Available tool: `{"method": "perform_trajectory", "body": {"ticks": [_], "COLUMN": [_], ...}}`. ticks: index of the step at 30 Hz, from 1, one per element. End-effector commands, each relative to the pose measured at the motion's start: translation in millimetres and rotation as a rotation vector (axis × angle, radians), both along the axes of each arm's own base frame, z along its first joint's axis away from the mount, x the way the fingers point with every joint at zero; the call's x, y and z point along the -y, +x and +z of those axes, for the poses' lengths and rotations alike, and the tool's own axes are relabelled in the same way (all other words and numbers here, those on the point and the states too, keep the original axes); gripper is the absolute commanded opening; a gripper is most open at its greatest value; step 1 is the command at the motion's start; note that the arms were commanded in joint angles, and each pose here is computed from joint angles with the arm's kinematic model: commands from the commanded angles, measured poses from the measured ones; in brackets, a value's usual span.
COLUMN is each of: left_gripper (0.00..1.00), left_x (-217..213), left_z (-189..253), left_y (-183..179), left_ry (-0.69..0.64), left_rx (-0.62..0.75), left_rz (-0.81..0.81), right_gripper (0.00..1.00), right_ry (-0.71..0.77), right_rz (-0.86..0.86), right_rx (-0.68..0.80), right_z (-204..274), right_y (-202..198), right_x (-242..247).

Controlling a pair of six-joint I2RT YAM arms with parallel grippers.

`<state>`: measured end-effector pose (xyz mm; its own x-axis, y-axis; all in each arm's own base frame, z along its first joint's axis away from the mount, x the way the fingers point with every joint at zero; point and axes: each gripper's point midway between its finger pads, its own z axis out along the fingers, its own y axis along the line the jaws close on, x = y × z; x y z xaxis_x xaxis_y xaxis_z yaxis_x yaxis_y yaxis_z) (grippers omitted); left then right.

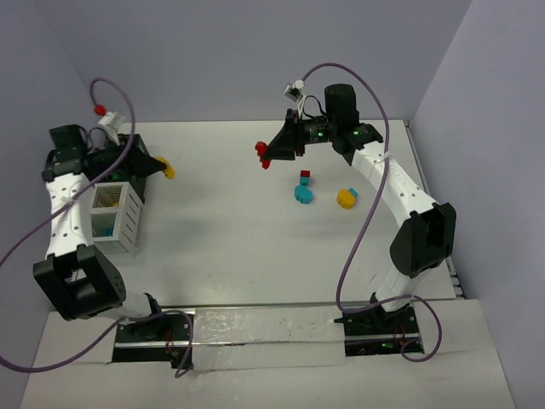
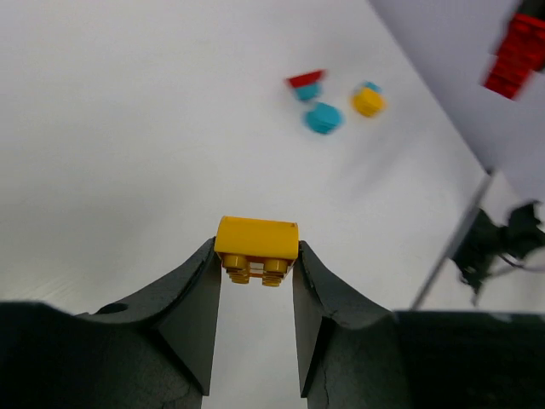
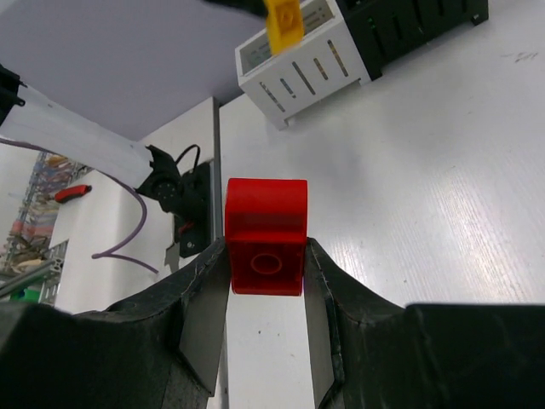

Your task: Sort the legos into containers by color

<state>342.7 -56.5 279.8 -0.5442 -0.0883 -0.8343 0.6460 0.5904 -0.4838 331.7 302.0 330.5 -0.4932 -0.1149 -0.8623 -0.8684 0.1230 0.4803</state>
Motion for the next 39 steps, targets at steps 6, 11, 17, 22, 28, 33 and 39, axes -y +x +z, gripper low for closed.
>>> {"method": "perform_trajectory", "body": {"ticks": [6, 11, 17, 22, 28, 33, 39], "left_gripper": [0.0, 0.0, 0.0, 0.03, 0.16, 0.34, 0.63], "left_x": [-152.2, -183.6, -206.1, -215.2, -218.0, -216.3, -217.3], "left_z": [-10.7, -20.5, -26.3, -42.7, -67.1, -79.8, -88.6], "left_y": [21.1, 27.1, 30.7, 28.5, 23.1, 20.4, 20.7], "left_ry": [0.36, 0.401, 0.471, 0.494, 0.517, 0.518, 0.501], "left_rx": [0.079, 0.052, 0.073, 0.026, -0.014, -0.031, -0.083], "left_rz": [0.445, 0.521, 0.545, 0.532, 0.526, 0.508, 0.498], "right_gripper": [0.0, 0.0, 0.0, 0.0, 0.0, 0.0, 0.0], "right_ry": [-0.034, -0.056, -0.077, -0.089, -0.093, -0.088, -0.069], "right_rz": [0.009, 0.012, 0.02, 0.026, 0.028, 0.029, 0.009], "right_rx": [0.116, 0.123, 0.119, 0.121, 0.115, 0.113, 0.124], "right_z": [13.8, 5.9, -3.3, -9.1, -13.0, -11.2, -4.2], "right_y": [-6.5, -7.1, -9.4, -10.6, -10.7, -8.9, -4.7], "right_x": [4.0, 6.0, 8.4, 9.2, 9.2, 8.0, 3.9]}}
